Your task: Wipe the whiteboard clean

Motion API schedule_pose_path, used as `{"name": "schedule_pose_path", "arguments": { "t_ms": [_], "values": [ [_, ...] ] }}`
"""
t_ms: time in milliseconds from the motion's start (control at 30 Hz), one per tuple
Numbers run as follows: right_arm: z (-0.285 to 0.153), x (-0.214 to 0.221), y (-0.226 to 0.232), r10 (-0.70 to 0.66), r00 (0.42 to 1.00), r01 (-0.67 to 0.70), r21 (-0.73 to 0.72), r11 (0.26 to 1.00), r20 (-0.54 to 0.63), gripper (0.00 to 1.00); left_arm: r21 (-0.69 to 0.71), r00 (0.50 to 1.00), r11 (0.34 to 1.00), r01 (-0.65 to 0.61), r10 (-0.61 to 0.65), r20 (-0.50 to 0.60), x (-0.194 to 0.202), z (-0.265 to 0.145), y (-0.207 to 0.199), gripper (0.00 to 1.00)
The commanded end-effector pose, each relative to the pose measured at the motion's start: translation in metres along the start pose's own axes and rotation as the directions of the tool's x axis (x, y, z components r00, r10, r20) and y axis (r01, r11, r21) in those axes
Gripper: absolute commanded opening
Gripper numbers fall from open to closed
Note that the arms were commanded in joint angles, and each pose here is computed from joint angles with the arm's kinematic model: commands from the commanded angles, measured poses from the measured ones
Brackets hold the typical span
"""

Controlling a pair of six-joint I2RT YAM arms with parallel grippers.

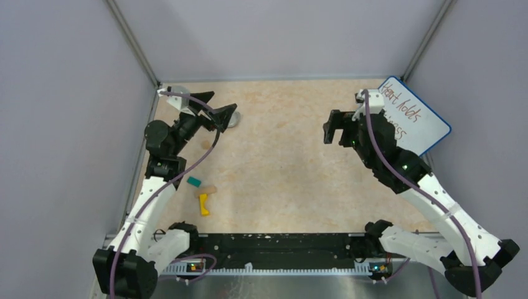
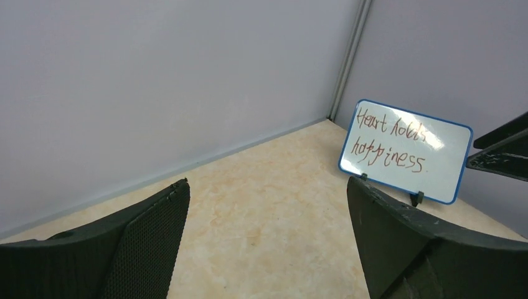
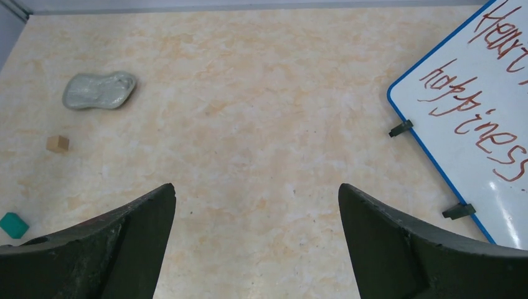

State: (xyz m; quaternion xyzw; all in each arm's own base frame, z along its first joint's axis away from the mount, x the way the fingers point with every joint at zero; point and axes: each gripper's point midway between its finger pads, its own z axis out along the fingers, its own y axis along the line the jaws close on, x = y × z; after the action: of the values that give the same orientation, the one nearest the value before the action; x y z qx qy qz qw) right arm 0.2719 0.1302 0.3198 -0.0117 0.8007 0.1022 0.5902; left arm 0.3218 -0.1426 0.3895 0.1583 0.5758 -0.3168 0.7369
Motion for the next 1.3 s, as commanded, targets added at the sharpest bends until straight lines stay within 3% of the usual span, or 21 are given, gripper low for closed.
{"name": "schedule_pose_path", "arguments": {
  "t_ms": [0, 233, 500, 700, 833, 1033, 1167, 1267],
  "values": [
    [0.018, 0.013, 0.007, -0.004, 1.0, 0.004, 0.01, 1.0, -0.03, 0.99, 0.062, 0.997, 0.995, -0.079, 0.078, 0.011, -0.01, 0.009, -0.018, 0.99],
    [0.049, 0.05, 0.017, -0.02, 0.993, 0.023, 0.021, 1.0, -0.12, 0.99, 0.087, 0.99, 0.986, -0.14, 0.142, -0.022, 0.004, 0.014, -0.035, 0.99],
    [0.086, 0.086, 0.002, -0.041, 0.987, 0.064, 0.143, 0.988, -0.157, 0.99, -0.056, 0.982, 0.982, -0.181, 0.177, -0.07, 0.01, 0.011, -0.007, 0.99],
    [0.122, 0.109, -0.031, 0.116, 0.969, -0.046, 0.3, 0.953, -0.219, 0.99, -0.178, 0.979, 0.965, -0.192, 0.177, -0.096, 0.011, 0.006, 0.014, 0.99],
    [0.143, 0.117, -0.064, 0.342, 0.914, -0.221, 0.436, 0.873, -0.22, 0.99, -0.199, 0.979, 0.962, -0.186, 0.164, -0.125, 0.013, 0.008, 0.019, 0.99],
    [0.166, 0.128, -0.129, 0.591, 0.797, -0.392, 0.637, 0.664, -0.125, 0.99, -0.16, 0.982, 0.976, -0.149, 0.127, -0.14, 0.027, 0.014, 0.016, 0.99],
    [0.18, 0.124, -0.169, 0.625, 0.78, -0.429, 0.717, 0.55, -0.012, 0.94, -0.132, 0.978, 0.984, -0.121, 0.095, -0.185, 0.038, 0.021, 0.015, 0.99],
    [0.192, 0.121, -0.187, 0.616, 0.787, -0.429, 0.749, 0.506, 0.034, 0.89, -0.113, 0.977, 0.988, -0.108, 0.084, -0.198, 0.045, 0.023, 0.013, 0.99]
  ]
}}
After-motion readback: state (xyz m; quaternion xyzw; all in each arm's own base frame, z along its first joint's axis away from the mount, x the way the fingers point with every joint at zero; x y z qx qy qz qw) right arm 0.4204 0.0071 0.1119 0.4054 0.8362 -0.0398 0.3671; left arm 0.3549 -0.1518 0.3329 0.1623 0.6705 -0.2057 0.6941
